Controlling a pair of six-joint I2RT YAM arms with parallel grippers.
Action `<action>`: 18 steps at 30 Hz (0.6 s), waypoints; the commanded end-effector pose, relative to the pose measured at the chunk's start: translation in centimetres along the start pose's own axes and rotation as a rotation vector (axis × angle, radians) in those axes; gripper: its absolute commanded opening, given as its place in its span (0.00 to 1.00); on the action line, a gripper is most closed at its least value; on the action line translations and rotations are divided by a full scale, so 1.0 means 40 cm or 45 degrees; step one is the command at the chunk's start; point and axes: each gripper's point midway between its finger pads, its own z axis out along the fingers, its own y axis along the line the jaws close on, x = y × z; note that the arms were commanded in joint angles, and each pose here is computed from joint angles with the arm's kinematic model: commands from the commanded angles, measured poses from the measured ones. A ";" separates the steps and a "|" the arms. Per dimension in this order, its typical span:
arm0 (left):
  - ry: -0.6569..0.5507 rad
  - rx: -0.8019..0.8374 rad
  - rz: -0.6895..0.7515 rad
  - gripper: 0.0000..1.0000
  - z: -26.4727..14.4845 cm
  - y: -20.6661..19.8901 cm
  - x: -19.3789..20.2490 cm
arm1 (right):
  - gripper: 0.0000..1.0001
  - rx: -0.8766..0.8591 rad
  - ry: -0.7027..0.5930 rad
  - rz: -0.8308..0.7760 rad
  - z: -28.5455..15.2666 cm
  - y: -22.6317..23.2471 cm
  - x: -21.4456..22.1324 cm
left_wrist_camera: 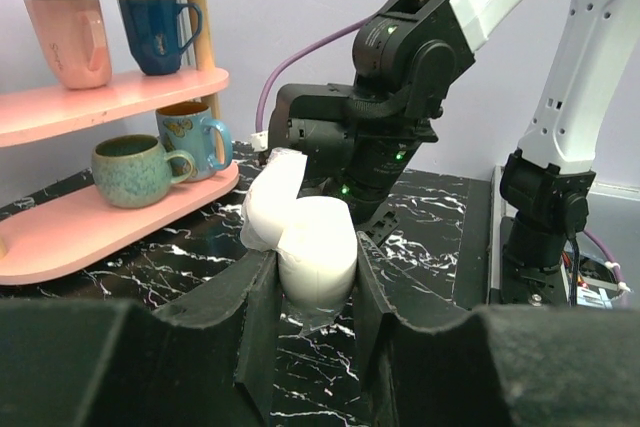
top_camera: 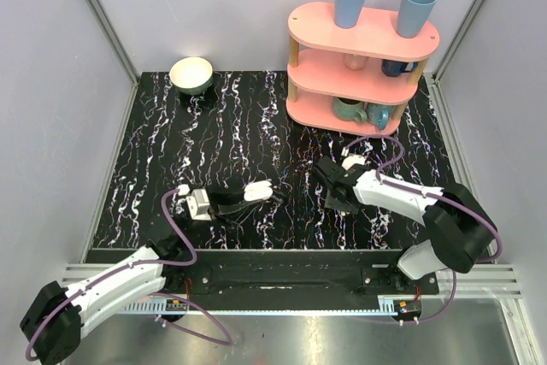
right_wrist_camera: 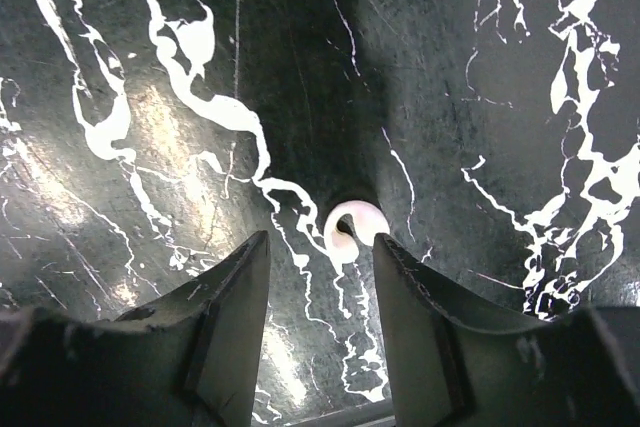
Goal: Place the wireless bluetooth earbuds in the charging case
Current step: Pick up the right earbud from the center of the board.
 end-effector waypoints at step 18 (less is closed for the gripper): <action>-0.048 -0.001 0.018 0.00 0.009 0.003 -0.018 | 0.34 0.156 0.012 0.236 -0.031 -0.149 0.074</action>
